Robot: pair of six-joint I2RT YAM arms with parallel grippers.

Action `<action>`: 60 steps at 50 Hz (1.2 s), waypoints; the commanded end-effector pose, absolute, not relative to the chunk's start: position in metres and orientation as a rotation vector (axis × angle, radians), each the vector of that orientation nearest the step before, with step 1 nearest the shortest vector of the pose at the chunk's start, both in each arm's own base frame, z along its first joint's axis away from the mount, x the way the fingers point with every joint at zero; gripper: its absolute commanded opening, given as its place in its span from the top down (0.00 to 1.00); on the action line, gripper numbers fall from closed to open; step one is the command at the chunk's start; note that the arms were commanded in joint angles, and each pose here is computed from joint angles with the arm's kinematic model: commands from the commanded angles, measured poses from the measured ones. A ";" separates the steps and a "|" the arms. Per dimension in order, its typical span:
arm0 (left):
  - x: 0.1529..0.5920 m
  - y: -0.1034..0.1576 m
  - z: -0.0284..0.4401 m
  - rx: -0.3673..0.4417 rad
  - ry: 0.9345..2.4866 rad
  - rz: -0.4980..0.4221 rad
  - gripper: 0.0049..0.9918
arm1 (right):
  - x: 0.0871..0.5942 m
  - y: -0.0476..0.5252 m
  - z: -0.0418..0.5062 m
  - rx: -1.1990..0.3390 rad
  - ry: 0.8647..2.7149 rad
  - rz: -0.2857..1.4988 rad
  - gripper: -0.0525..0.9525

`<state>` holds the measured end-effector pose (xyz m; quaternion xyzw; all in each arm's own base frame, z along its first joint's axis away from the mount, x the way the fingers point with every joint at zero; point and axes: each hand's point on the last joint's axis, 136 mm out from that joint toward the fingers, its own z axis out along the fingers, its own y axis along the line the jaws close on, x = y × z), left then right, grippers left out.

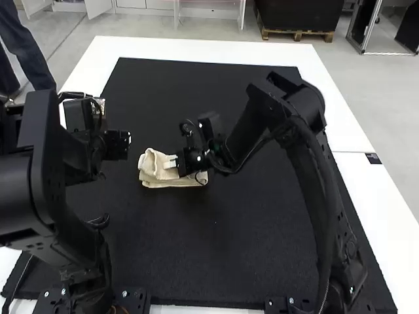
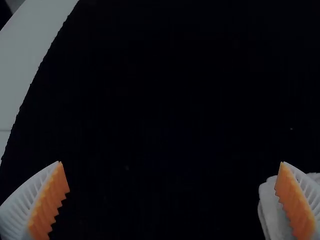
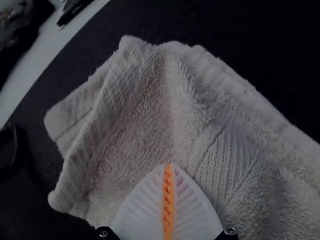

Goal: Fold the towel.

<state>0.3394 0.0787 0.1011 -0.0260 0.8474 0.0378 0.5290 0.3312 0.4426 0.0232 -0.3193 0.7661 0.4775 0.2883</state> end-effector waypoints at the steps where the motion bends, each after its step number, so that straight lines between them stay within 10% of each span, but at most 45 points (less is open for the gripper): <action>1: 0.347 0.083 0.122 -0.080 1.971 0.094 0.02 | 0.360 0.432 0.118 -0.776 1.879 1.296 0.93; 25: 0.357 0.060 0.223 -0.062 1.812 0.032 0.02 | 0.359 0.334 0.334 -0.597 1.546 1.355 0.91; 60: 0.286 -0.032 0.339 0.076 1.492 -0.204 0.02 | 0.206 0.172 0.509 -0.493 1.059 1.305 0.88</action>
